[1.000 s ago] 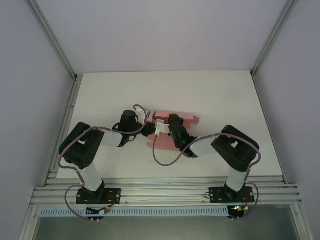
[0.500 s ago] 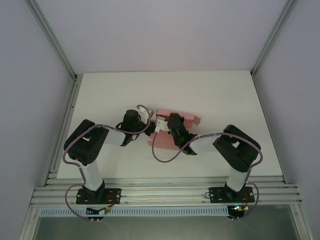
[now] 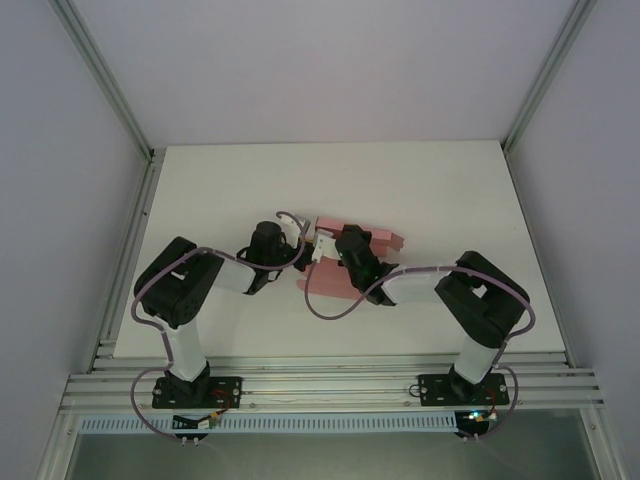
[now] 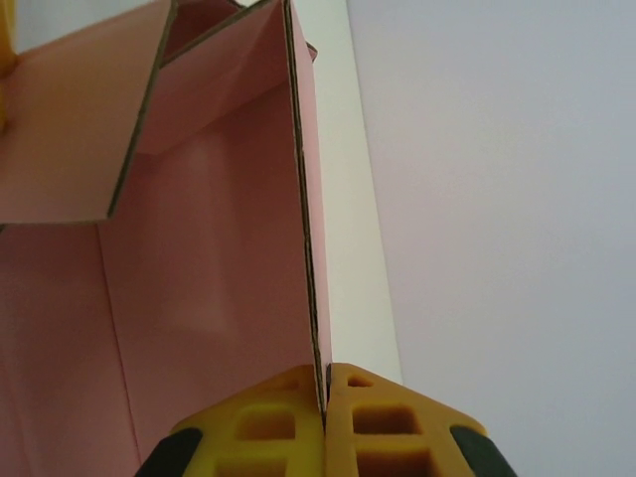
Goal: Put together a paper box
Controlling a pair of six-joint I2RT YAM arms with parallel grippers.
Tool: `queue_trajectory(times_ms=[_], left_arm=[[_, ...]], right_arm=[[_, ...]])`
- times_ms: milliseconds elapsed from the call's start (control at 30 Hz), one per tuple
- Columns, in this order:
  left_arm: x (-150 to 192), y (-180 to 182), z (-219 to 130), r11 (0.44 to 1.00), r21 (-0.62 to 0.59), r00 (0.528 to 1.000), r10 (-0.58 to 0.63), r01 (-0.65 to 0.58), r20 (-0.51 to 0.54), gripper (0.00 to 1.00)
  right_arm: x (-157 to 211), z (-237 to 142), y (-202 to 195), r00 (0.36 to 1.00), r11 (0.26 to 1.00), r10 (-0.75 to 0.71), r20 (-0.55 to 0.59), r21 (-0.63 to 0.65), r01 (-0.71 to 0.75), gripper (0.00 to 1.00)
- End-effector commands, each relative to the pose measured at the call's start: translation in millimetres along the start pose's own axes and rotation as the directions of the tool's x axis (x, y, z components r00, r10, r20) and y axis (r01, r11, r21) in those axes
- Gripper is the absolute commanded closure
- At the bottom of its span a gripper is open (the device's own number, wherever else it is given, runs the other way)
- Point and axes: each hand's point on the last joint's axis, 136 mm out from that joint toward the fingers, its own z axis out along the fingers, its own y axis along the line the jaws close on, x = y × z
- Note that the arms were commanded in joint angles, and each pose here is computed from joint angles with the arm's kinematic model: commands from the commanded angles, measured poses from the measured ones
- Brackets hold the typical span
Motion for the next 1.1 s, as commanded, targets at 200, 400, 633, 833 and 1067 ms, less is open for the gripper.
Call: queue_trajectory(times_ms=[200,400,633,833,1067], left_arm=[[-96,-49,4,0.976,0.16,0.955,0.099,-0.148,0.279,0.78],[-102,-33,3,0.988,0.045,0.952,0.131,-0.149,0.275,0.62],[-87,-16,4,0.989,-0.025,0.966,0.151,-0.149,0.21,0.63],[-103,-15,-12,0.995,0.04,0.965,0.077,-0.09,0.252,0.6],[-120,3,-51,0.998,0.049,0.955,0.014,-0.029,0.297,0.55]], right_arm=[[-25,-16,72,0.986,0.922,-0.016,0.167,-0.38,0.079,1.0],[-20,-12,57,0.988,0.9,0.002,0.152,-0.431,0.064,1.0],[-12,-11,44,0.988,0.884,0.018,0.154,-0.463,0.056,1.0],[0,1,29,0.993,0.876,0.029,0.117,-0.482,0.032,1.0],[3,13,15,0.991,0.908,-0.021,0.129,-0.413,0.073,1.0]])
